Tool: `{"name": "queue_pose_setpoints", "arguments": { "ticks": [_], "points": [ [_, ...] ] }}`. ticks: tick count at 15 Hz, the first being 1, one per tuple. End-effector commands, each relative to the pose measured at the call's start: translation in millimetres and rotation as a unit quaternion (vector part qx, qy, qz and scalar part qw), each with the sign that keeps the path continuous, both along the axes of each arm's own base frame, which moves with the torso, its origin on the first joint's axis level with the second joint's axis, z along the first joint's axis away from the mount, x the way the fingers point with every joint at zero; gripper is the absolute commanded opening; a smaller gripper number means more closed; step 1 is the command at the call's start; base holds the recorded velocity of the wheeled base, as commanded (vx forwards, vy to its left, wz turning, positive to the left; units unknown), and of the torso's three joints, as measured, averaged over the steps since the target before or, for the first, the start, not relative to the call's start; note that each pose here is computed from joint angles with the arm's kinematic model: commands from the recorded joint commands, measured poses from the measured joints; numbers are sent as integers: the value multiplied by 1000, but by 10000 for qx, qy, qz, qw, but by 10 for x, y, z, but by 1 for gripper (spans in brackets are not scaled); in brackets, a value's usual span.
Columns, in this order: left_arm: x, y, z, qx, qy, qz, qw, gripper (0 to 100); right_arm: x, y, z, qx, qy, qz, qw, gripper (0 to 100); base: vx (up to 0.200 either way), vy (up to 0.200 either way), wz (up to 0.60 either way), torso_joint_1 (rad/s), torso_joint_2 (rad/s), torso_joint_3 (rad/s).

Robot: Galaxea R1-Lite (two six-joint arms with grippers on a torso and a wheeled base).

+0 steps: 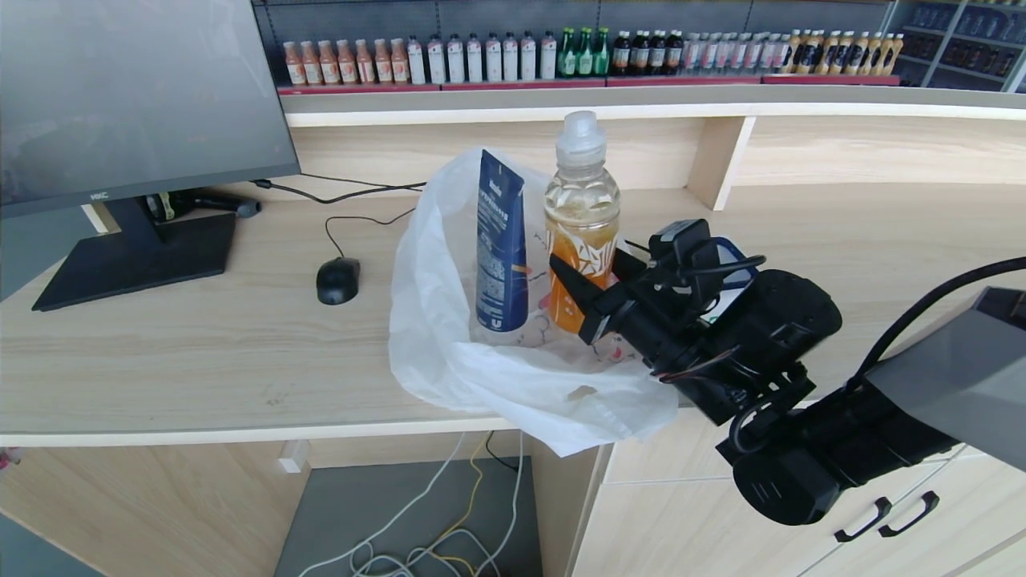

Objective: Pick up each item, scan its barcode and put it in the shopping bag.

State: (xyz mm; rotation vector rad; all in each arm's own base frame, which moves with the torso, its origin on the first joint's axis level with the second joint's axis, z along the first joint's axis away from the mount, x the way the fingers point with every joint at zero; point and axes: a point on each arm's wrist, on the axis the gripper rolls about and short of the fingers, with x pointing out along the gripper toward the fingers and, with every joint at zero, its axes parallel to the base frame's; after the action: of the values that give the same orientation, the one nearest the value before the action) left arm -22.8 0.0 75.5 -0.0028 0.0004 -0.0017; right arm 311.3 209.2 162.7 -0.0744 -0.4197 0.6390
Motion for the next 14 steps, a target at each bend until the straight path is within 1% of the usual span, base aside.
{"name": "queue_pose_setpoints", "arguments": {
  "ticks": [1,8,9,14],
  "points": [
    [0,0,0,-2,-2,1,10000,100,-10,0,-28,-29,47,10,10000,0,0,0,0,0,0,0],
    [0,0,0,-2,-2,9,10000,100,-36,-3,-24,-37,59,25,10000,0,0,0,0,0,0,0],
    [0,0,0,-2,-2,9,10000,100,-32,0,-13,-19,45,28,10000,100,0,0,0,0,0,0],
    [0,0,0,-2,-2,9,10000,100,-61,-20,45,30,-3,33,10000,100,0,0,0,0,0,0]
  ]
}}
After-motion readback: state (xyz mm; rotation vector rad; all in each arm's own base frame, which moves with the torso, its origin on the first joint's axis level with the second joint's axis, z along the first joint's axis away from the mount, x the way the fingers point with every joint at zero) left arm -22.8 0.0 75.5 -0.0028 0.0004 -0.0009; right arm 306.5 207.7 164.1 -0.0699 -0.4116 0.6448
